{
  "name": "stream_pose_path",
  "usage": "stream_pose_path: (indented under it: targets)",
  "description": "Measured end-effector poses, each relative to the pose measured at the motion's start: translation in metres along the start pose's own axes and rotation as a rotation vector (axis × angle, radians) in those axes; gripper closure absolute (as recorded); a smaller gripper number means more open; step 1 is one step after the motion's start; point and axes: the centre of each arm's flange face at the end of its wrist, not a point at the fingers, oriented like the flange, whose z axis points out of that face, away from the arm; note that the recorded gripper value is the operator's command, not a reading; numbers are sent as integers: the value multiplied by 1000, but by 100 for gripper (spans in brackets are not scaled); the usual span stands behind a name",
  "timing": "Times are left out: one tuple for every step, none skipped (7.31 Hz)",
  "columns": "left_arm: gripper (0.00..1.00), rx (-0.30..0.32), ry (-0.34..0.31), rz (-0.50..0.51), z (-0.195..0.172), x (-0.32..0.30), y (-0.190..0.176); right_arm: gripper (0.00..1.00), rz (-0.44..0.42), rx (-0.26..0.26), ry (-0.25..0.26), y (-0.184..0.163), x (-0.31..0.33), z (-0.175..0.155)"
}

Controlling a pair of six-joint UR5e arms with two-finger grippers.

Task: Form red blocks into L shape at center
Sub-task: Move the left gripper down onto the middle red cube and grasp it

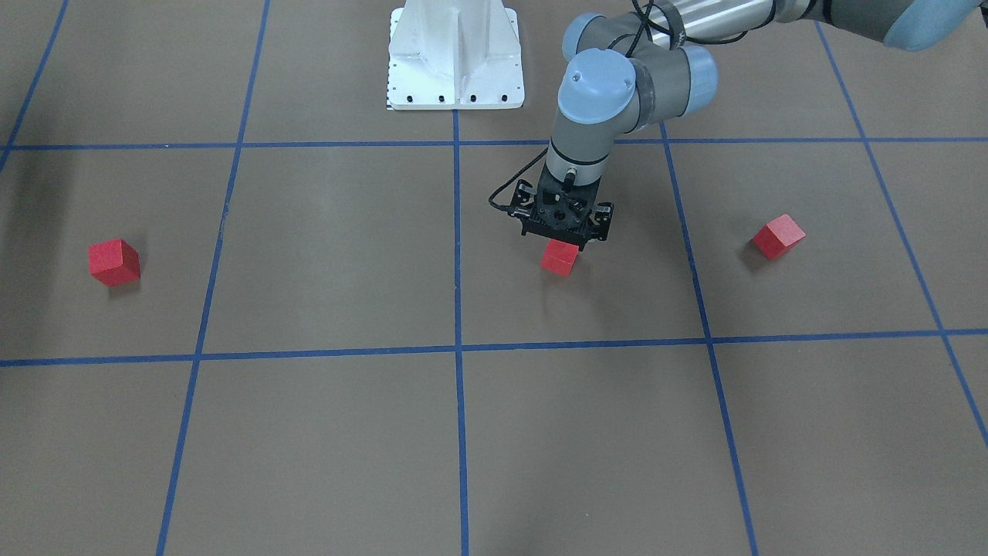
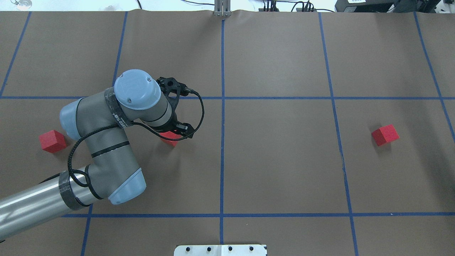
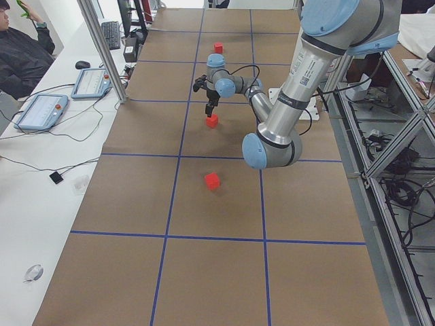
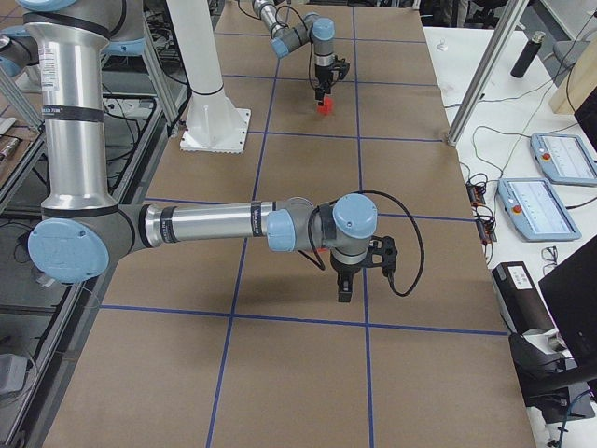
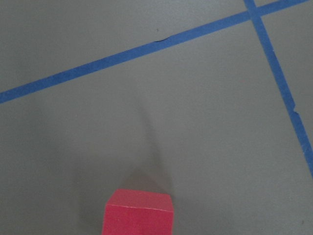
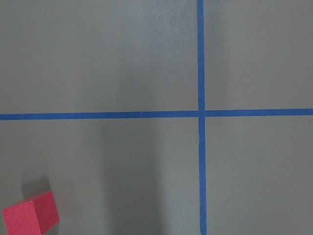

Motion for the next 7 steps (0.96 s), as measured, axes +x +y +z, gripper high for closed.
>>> stream_pose_path:
  targets:
    - [2, 1, -6, -3, 1, -4, -1, 1, 1, -1, 0, 0, 1, 1]
    - [2, 0, -12, -7, 2, -7, -1, 1, 2, -2, 0, 0, 1, 1]
    - [1, -5, -19, -10, 6, -10, 0, 1, 3, -3, 0, 0, 2, 2]
    - [1, -12, -24, -12, 10, -12, 1, 1, 4, -4, 0, 0, 2, 2]
    - [1, -20, -28, -12, 15, -11, 3, 1, 5, -5, 1, 0, 3, 3]
    - [1, -27, -31, -13, 19, -11, 5, 1, 7, -8, 3, 1, 5, 4]
    - [1, -34, -35, -14, 23, -12, 5, 1, 12, -12, 5, 1, 8, 7]
